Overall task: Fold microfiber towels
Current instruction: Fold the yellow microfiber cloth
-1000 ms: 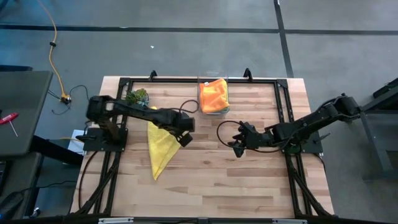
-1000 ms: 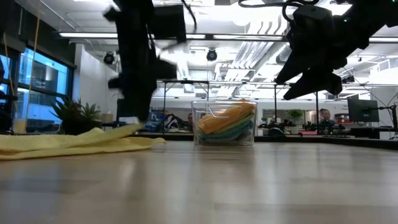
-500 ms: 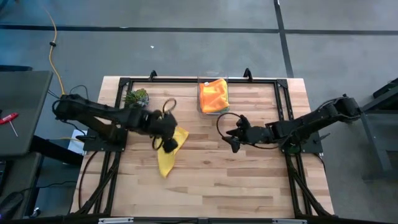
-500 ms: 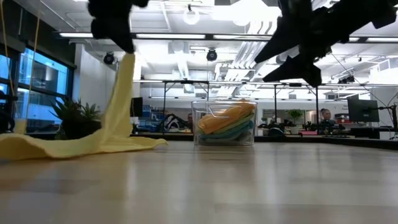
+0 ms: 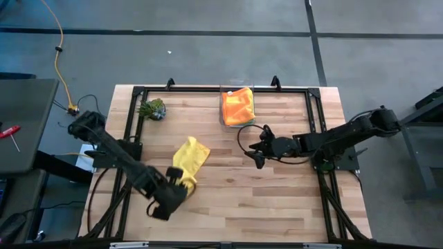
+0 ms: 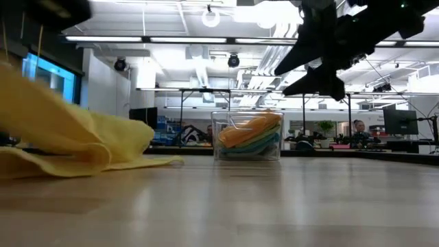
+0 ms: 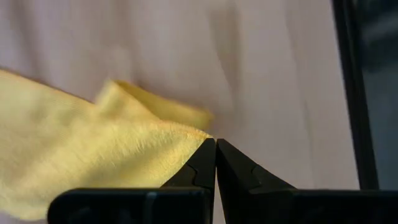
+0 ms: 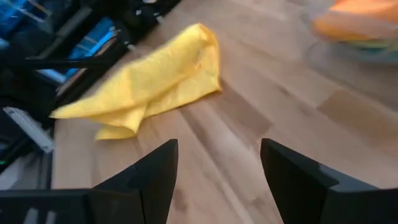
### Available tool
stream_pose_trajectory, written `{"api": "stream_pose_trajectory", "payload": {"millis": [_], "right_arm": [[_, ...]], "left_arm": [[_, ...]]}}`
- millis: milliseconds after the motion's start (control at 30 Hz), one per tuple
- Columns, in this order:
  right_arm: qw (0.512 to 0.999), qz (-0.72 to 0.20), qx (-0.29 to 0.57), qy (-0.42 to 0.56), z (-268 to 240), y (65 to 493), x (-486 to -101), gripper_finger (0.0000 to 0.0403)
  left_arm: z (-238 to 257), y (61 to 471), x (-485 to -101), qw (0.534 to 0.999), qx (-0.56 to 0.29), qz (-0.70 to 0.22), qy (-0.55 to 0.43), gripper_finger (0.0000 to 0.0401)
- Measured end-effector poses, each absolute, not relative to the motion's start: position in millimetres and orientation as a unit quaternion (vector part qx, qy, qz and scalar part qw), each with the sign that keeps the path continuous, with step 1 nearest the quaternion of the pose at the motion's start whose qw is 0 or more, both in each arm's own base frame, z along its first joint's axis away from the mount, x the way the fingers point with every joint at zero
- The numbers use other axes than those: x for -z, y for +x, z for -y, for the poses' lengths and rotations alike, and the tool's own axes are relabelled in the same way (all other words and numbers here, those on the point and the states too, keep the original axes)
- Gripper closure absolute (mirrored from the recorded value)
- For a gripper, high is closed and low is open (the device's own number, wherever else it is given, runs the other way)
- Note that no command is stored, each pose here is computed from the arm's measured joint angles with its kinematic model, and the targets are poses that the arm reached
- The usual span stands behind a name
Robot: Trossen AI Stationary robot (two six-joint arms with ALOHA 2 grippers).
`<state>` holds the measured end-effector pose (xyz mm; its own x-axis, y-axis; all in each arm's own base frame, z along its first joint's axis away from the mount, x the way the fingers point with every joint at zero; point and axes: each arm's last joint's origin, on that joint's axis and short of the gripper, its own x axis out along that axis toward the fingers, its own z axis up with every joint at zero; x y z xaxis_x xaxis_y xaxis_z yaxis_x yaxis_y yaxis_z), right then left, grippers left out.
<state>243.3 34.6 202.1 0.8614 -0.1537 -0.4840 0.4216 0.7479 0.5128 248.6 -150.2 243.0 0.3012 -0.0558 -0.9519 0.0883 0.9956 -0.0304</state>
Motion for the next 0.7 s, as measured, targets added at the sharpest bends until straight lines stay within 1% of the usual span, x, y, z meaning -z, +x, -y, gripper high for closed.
{"api": "stream_pose_trajectory", "payload": {"millis": [67,167,267,367,500,700], "right_arm": [[0.911,-0.212,0.140,0.325,-36.5,249.8,-197.1,0.0181],[0.908,-0.231,0.125,0.326,-40.8,266.1,-190.4,0.0181],[0.911,-0.255,0.103,0.306,-47.0,293.3,-187.2,0.0181],[0.914,-0.276,0.082,0.285,-51.7,324.4,-183.5,0.0181],[0.915,-0.302,0.042,0.263,-53.8,362.3,-181.4,0.0181],[0.927,-0.296,0.020,0.229,-43.3,400.6,-186.7,0.0181]], "left_arm": [[163.5,245.6,-231.4,0.789,0.066,-0.611,0.027,0.0401],[178.8,241.1,-215.3,0.769,0.077,-0.634,0.025,0.0401],[187.0,234.5,-203.4,0.754,0.061,-0.654,0.019,0.0401],[185.9,229.7,-203.0,0.744,0.028,-0.667,0.005,0.0401],[173.1,214.5,-222.6,0.737,-0.025,-0.675,-0.018,0.0401],[143.6,177.6,-270.5,0.768,-0.137,-0.620,-0.089,0.0401]]}}
